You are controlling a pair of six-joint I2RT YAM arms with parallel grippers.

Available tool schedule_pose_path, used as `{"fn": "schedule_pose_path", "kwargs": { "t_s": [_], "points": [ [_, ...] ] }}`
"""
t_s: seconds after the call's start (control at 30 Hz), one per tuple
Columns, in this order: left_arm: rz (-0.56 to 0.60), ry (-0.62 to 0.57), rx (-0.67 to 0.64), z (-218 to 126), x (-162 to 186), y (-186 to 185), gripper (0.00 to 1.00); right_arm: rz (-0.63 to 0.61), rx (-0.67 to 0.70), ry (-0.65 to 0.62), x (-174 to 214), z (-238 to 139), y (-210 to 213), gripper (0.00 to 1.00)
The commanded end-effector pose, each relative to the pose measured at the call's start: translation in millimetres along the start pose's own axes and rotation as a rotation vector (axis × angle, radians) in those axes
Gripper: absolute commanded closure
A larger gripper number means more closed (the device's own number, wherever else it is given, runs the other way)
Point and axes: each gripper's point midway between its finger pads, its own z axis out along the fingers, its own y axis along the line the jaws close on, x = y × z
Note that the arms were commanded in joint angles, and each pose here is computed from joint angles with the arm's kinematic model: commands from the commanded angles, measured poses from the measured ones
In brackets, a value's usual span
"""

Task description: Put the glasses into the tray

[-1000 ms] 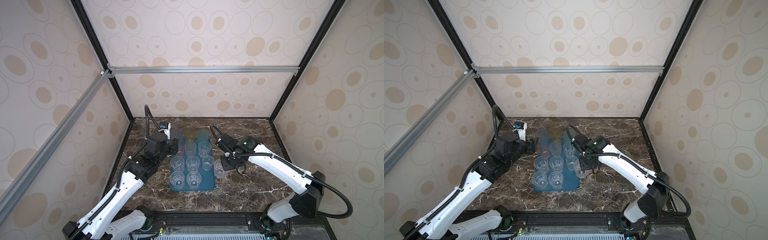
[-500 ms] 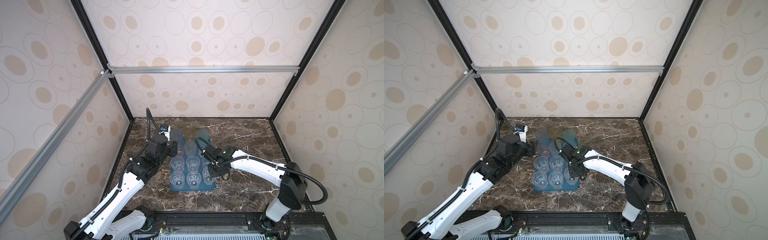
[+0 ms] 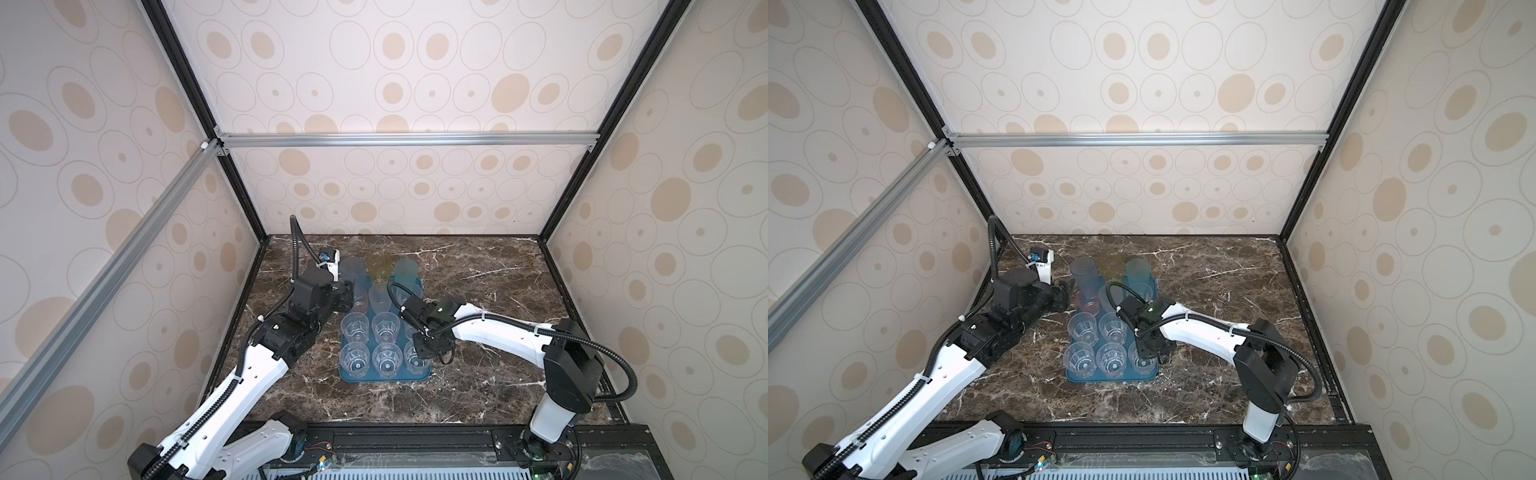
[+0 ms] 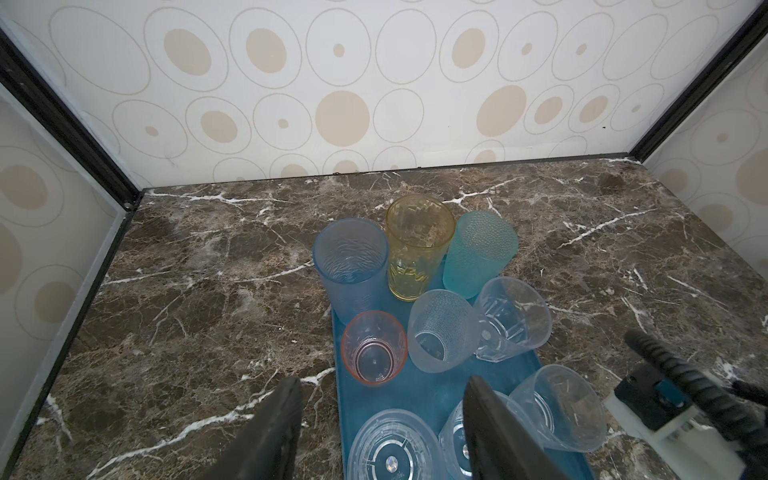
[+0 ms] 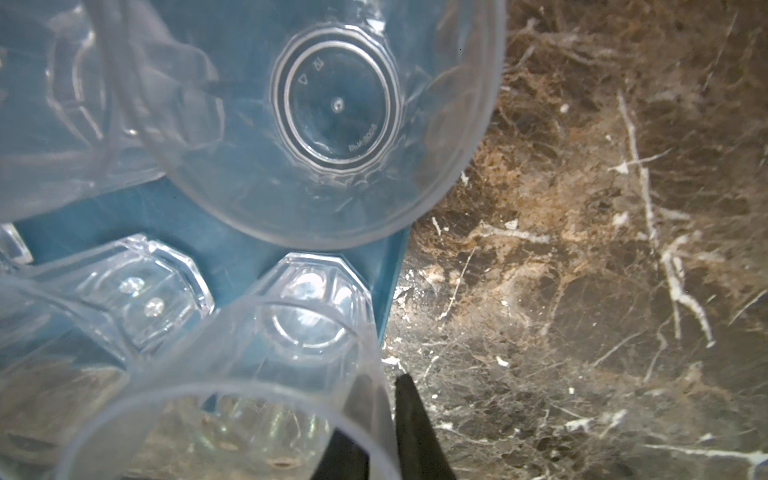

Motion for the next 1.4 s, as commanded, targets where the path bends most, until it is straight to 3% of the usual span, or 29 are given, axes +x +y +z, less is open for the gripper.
{"fn": "schedule_pose_path", "kwargs": {
  "t_s": [0.0,0.13,0.3,0.4,0.47,0.6,0.67,0.77,0.87,0.97,1.03,1.17,1.37],
  "points": [
    [0.015,-0.028,-0.008,-5,-7,5,0.38,0.003,0.011,0.005,3,-7,-3,0.73],
    [0.018,-0.033,-0.024,-8,-9,10,0.39,-0.015,0.011,-0.021,-1,-33,-9,0.62],
    [0.020,-0.063,-0.087,-21,-17,26,0.37,-0.014,-0.025,-0.111,-16,-95,-34,0.58],
    [-0.013,-0.130,-0.169,-31,-21,48,0.34,0.054,-0.044,-0.267,-36,-124,-73,0.55],
    [-0.064,-0.209,-0.270,-35,-15,73,0.31,0.187,-0.029,-0.388,-49,-129,-117,0.49],
    [-0.195,-0.425,-0.508,-45,13,130,0.24,0.439,-0.013,-0.772,-79,-122,-199,0.26],
    [-0.210,-0.500,-0.626,-45,30,149,0.23,0.466,0.073,-0.886,-87,-115,-227,0.23],
    [-0.209,-0.495,-0.774,-37,51,167,0.23,0.436,0.316,-0.857,-92,-100,-263,0.19],
    [-0.159,-0.508,-0.867,-34,70,179,0.19,0.427,0.440,-0.847,-94,-87,-285,0.17],
    [-0.129,-0.457,-0.876,-19,93,189,0.15,0.405,0.487,-0.886,-96,-72,-293,0.17],
    [-0.079,-0.419,-0.850,-8,109,189,0.01,0.384,0.478,-0.885,-99,-54,-295,0.17],
    [-0.085,-0.464,-0.744,-2,127,192,0.01,0.405,0.468,-0.877,-97,-24,-304,0.17],
    [-0.056,-0.508,-0.544,32,114,179,0.01,0.346,0.380,-0.929,-99,-4,-303,0.17]
  ]
}}
